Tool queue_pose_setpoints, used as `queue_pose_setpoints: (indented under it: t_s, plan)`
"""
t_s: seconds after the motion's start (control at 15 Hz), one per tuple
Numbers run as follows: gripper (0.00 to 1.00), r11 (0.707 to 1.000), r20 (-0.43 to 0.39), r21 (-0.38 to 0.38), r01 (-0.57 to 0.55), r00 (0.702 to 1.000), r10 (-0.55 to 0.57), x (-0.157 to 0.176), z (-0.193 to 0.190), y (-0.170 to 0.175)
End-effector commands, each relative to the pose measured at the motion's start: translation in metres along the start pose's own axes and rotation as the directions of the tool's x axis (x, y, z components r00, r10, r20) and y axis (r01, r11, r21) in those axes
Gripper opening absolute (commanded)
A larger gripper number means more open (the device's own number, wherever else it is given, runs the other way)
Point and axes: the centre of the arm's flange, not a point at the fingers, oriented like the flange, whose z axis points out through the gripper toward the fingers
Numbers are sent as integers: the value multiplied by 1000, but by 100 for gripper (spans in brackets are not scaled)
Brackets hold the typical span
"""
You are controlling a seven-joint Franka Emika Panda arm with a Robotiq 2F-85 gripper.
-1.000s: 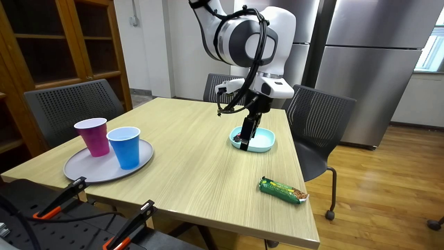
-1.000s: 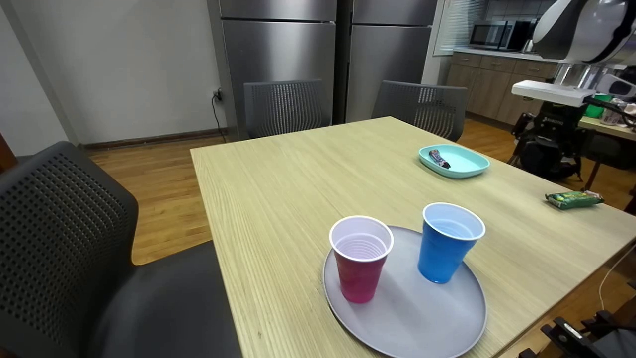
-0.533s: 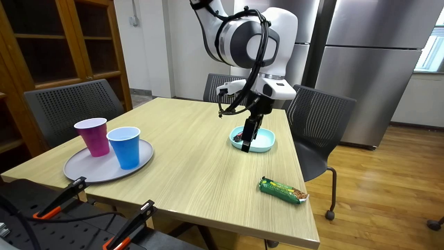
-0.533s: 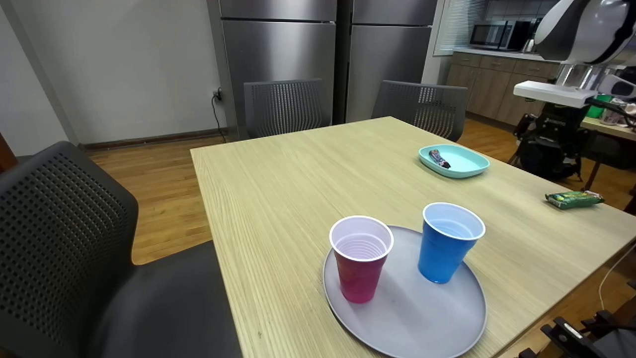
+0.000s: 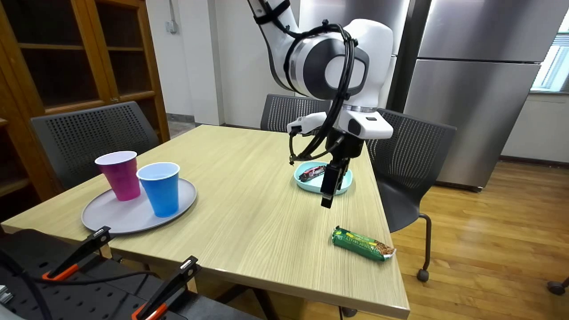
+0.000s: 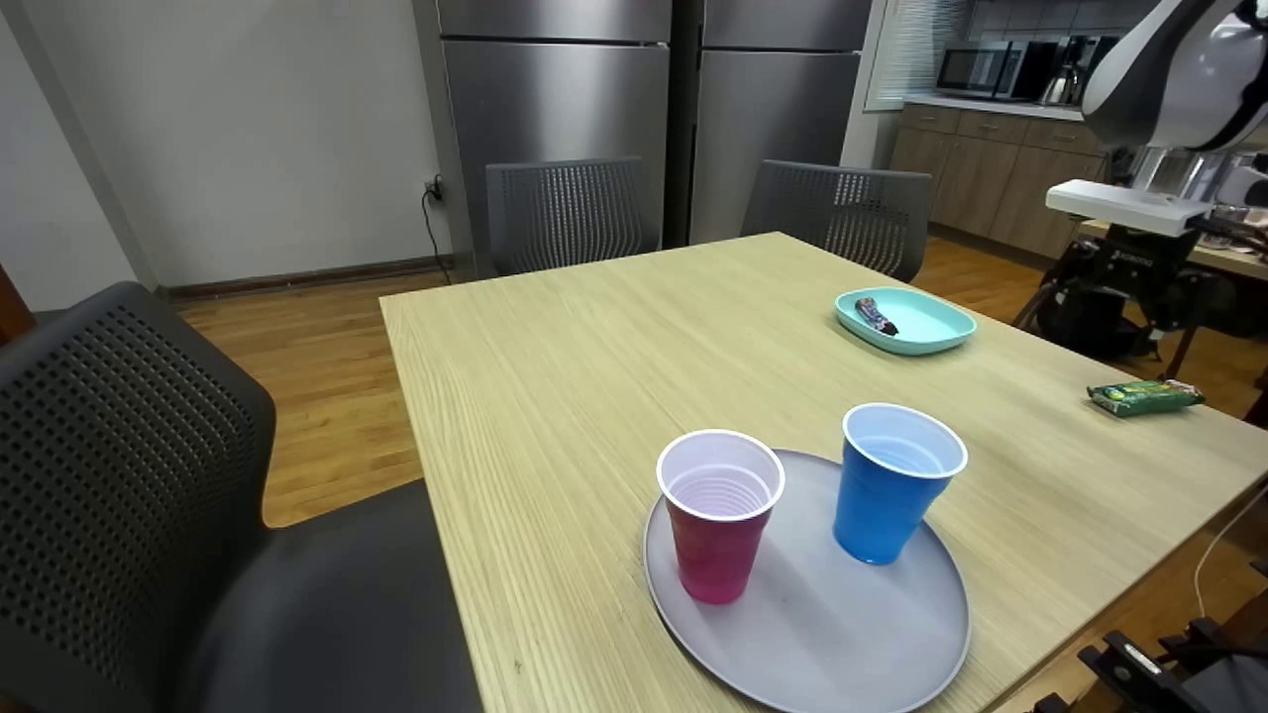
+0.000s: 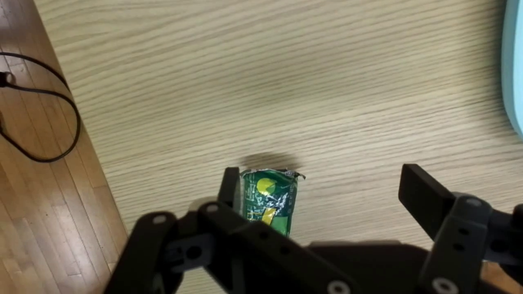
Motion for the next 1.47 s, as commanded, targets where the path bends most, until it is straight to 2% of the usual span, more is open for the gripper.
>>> queue_pose_setpoints:
  t_s: [0.0,0.6,1.4]
  plan:
    - [100,999,-36,5,-42,998,42,17,8,0]
    - [100,995,-84,-30,-95,992,93,47,43,9]
    - [100,995,-100,-59,-84,992,78,52,69,6]
